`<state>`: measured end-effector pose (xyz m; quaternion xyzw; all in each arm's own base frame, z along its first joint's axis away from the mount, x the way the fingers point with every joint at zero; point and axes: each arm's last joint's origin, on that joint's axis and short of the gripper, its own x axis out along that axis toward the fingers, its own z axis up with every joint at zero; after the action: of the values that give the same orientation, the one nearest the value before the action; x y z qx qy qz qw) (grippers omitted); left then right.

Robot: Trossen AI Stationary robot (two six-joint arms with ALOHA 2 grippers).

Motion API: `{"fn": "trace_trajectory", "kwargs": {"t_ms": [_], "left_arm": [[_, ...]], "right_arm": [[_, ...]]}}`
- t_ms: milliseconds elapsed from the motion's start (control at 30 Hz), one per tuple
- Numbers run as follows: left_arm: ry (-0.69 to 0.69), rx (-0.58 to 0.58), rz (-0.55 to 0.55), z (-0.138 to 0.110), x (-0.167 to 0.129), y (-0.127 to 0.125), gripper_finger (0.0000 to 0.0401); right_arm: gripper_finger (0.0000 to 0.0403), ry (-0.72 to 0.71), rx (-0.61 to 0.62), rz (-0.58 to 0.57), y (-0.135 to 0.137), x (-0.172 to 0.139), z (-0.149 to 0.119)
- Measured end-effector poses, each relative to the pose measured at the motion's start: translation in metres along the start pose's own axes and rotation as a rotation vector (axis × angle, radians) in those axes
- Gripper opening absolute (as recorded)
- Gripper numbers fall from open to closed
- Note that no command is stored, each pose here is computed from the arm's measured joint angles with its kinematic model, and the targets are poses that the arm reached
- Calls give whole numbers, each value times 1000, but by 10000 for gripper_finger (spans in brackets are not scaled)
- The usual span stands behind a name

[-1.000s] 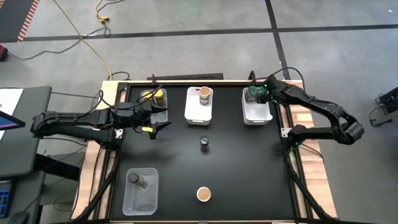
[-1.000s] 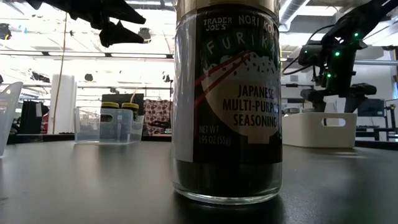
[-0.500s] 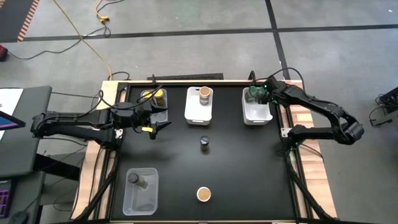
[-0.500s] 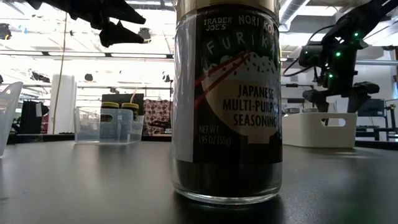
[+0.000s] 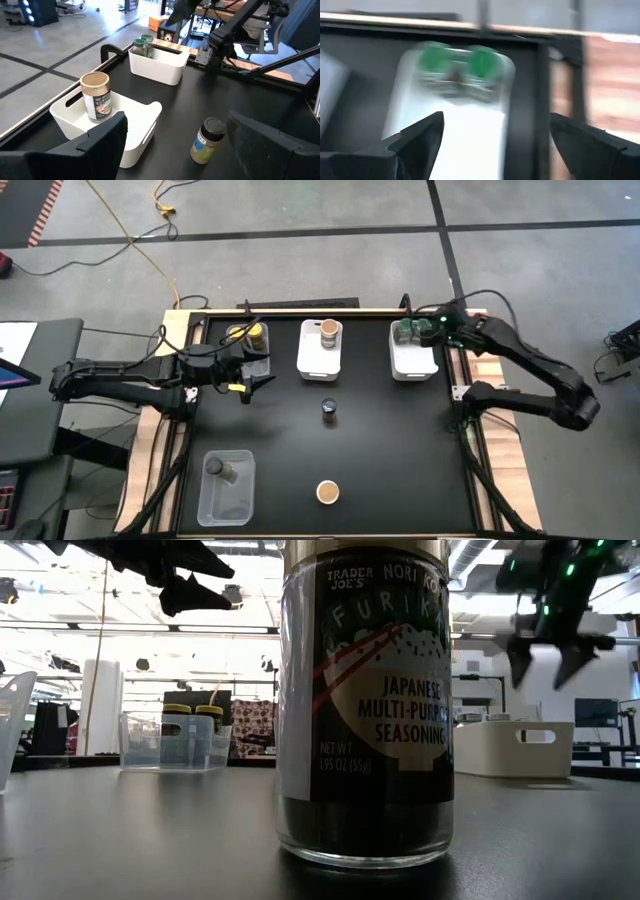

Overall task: Sort spices by type
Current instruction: Put the gold spice bottle into the left white bin

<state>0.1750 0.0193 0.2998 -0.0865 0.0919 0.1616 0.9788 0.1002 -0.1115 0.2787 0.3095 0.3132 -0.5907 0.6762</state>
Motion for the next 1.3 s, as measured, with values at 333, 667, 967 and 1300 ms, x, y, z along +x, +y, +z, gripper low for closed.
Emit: {"fn": "trace_trajectory", "kwargs": {"t_ms": [333,667,967,1300], "left_arm": [[0,7,0,0,0,0,320],[0,7,0,0,0,0,320],[0,7,0,0,0,0,320],[10,9,2,-1,0,0,320]], "right_arm": [[385,-58,-42,450,23,-50,-7],[385,19,-31,586,90,-64,-53],[369,150,-40,493,153,-78,-95],[341,311,18,292,173,-102,-155]]}}
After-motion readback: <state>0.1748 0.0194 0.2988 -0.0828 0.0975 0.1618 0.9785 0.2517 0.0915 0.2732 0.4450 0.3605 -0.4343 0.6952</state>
